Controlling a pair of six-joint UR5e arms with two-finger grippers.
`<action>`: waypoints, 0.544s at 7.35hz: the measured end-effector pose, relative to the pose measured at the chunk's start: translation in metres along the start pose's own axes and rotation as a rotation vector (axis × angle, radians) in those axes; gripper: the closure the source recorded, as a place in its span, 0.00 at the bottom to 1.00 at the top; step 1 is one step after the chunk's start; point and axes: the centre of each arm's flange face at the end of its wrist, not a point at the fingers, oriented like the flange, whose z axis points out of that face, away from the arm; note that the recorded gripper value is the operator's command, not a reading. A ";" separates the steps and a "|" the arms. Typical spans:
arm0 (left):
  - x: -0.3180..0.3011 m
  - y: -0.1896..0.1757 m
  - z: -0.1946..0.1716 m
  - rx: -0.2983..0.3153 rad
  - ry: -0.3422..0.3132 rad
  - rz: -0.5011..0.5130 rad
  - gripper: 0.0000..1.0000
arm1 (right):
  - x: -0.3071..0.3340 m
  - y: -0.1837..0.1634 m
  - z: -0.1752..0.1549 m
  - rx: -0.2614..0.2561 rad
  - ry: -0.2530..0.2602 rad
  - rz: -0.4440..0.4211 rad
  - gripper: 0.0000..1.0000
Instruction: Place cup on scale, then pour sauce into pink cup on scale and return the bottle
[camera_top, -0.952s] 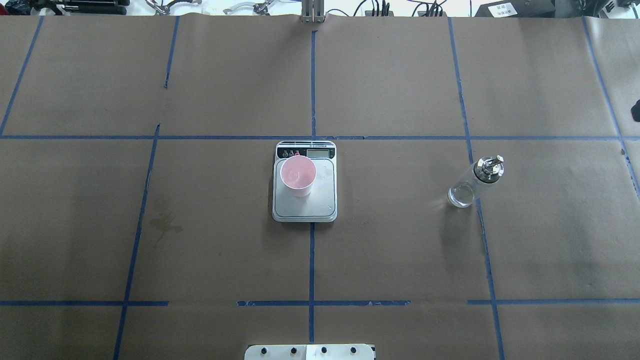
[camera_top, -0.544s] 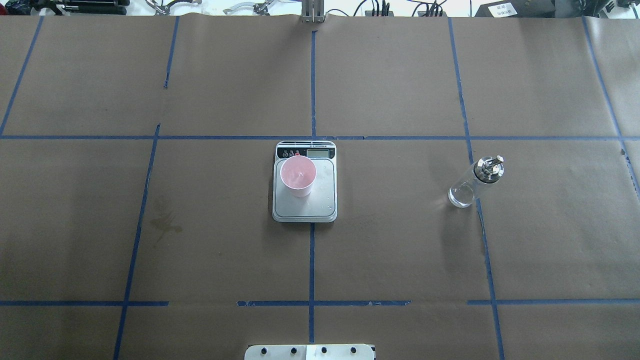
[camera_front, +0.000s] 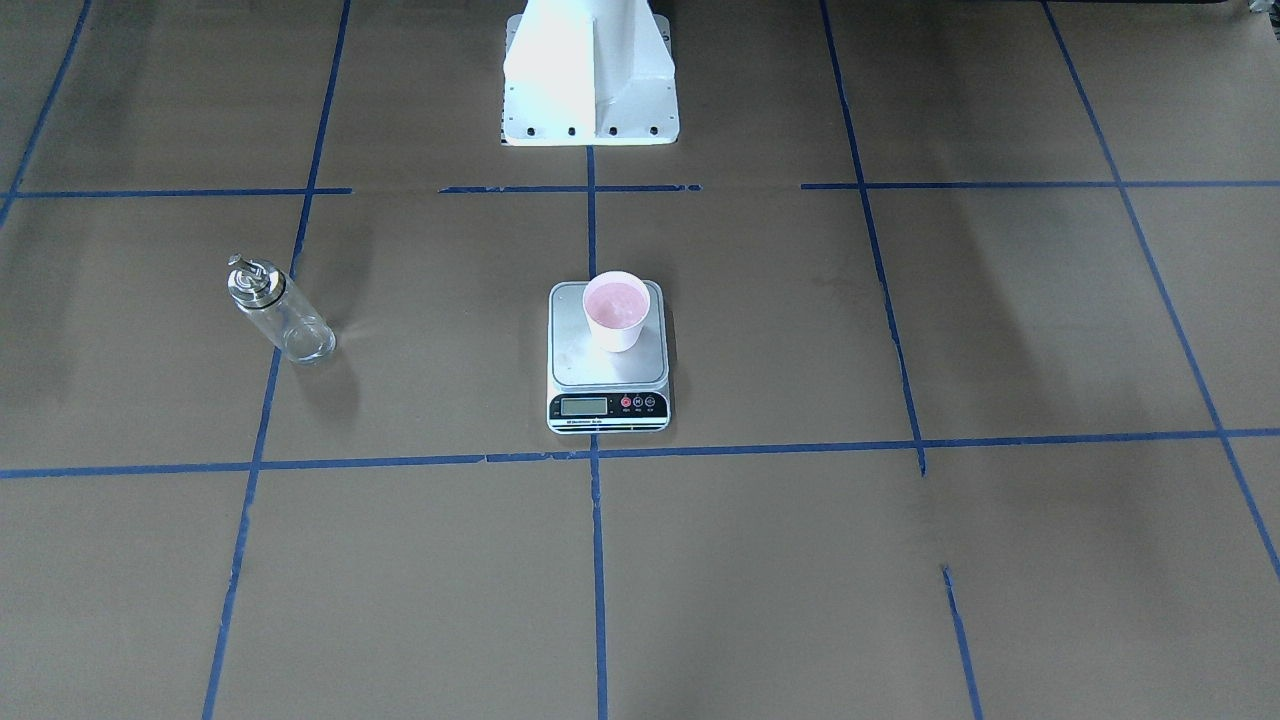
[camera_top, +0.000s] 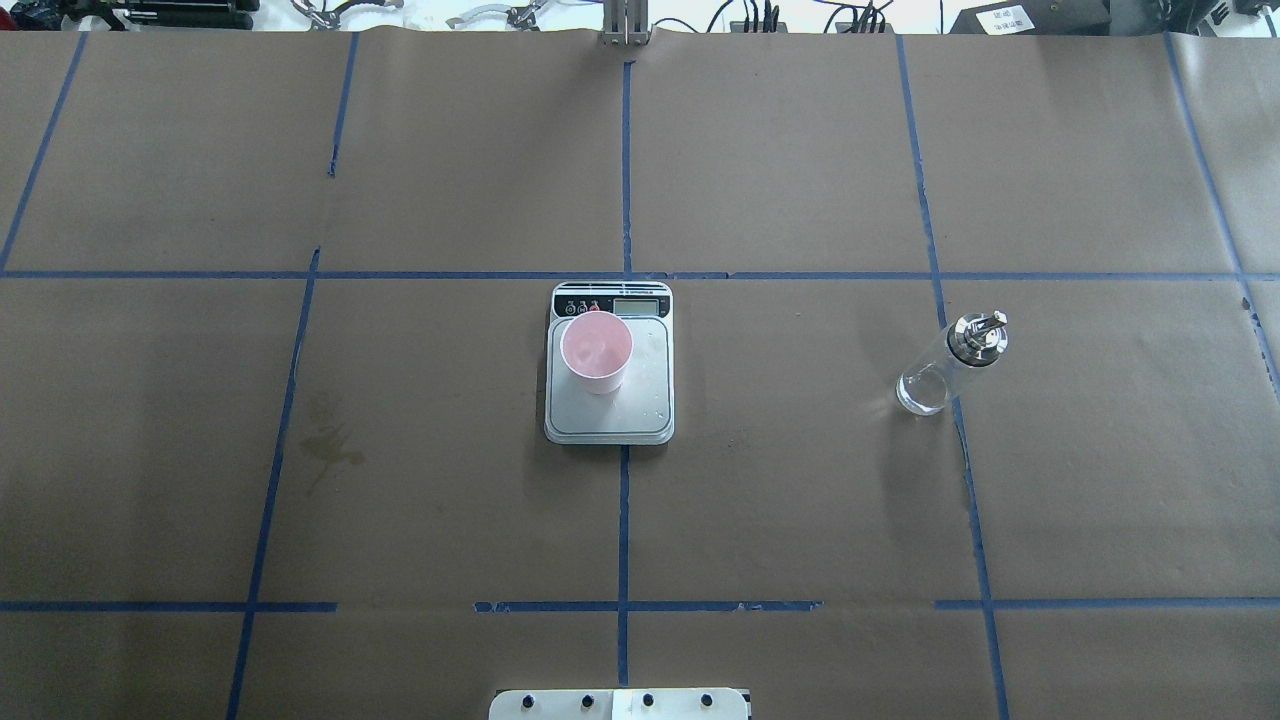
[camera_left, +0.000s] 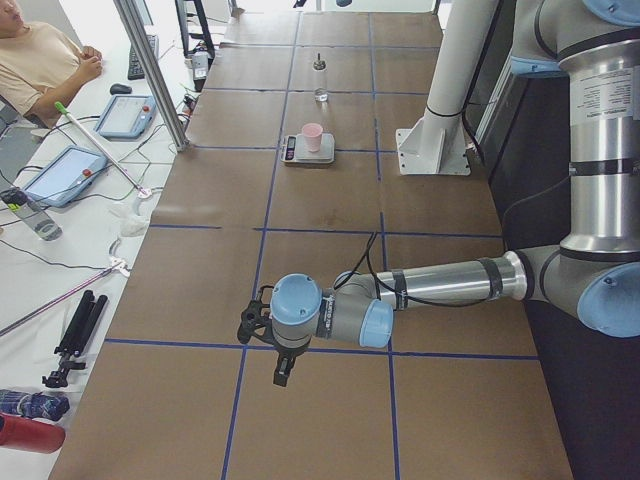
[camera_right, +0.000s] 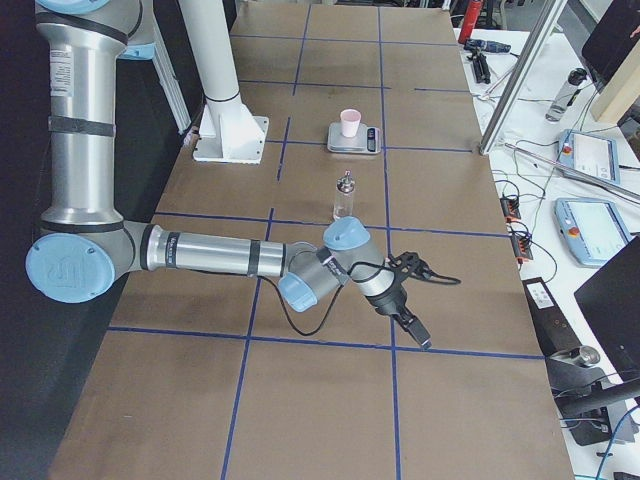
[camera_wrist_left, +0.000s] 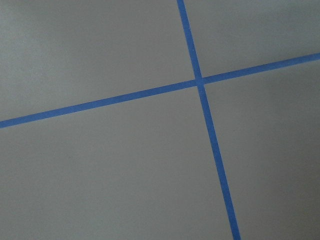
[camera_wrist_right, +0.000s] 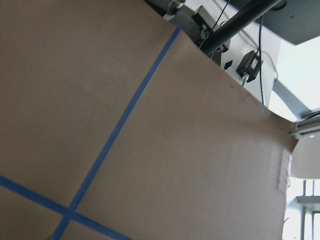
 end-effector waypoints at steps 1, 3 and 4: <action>-0.001 0.001 0.001 0.004 -0.001 0.004 0.00 | 0.013 0.008 -0.009 -0.097 -0.123 0.129 0.00; -0.003 0.007 0.003 0.010 -0.002 0.010 0.00 | 0.022 0.037 -0.006 -0.361 -0.208 0.328 0.00; -0.004 0.010 0.005 0.010 -0.002 0.010 0.00 | 0.021 0.033 -0.007 -0.494 -0.232 0.414 0.00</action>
